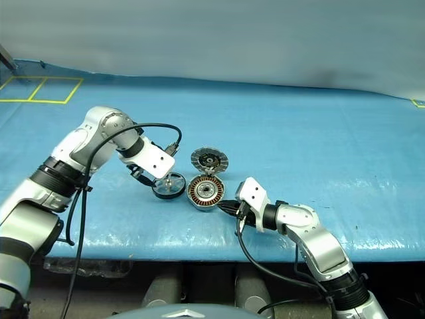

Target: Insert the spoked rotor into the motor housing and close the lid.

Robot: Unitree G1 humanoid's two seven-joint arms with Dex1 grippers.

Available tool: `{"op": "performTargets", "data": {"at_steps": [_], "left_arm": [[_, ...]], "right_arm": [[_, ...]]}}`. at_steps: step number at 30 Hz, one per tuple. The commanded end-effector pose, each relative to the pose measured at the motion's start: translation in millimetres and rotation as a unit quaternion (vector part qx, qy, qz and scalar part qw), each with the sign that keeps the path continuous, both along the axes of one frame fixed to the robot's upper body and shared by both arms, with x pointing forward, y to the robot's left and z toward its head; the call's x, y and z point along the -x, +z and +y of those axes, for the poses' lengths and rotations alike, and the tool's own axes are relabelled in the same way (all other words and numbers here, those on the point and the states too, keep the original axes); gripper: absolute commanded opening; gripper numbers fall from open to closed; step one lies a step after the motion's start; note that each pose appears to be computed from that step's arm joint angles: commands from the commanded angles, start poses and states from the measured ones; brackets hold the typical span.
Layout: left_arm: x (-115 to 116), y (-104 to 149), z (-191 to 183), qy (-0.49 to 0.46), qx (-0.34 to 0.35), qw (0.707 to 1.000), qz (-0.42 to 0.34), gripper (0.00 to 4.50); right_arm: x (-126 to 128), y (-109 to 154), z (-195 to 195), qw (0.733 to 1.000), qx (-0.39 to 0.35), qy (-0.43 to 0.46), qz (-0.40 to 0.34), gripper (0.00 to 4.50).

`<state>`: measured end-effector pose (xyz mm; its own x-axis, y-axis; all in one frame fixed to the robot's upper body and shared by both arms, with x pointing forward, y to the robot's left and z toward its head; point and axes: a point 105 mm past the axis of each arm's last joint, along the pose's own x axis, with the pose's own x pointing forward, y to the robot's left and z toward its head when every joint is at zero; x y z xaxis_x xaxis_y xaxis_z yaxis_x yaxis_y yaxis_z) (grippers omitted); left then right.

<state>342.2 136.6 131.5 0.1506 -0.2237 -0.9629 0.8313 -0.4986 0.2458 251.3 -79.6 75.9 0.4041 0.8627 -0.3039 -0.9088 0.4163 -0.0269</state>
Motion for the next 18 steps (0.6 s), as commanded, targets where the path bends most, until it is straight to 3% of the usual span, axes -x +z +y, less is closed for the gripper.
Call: {"op": "performTargets", "data": {"at_steps": [1, 3, 18], "left_arm": [[-4.7, 6.3, -5.0, -0.012, -0.003, 1.0, -0.017, 3.01], [-8.1, 3.9, -10.2, -0.017, 0.001, 1.0, -0.025, 2.4], [-6.3, -12.2, -17.9, -0.037, -0.015, 0.999, -0.003, 2.4]], "right_arm": [[0.9, 13.6, -1.1, 1.0, -0.008, 0.001, -0.02, 0.0], [1.6, 13.7, -2.2, 1.0, -0.007, -0.001, -0.02, 0.0], [1.4, 14.0, -6.0, 1.0, -0.001, -0.021, -0.022, 0.0]]}}
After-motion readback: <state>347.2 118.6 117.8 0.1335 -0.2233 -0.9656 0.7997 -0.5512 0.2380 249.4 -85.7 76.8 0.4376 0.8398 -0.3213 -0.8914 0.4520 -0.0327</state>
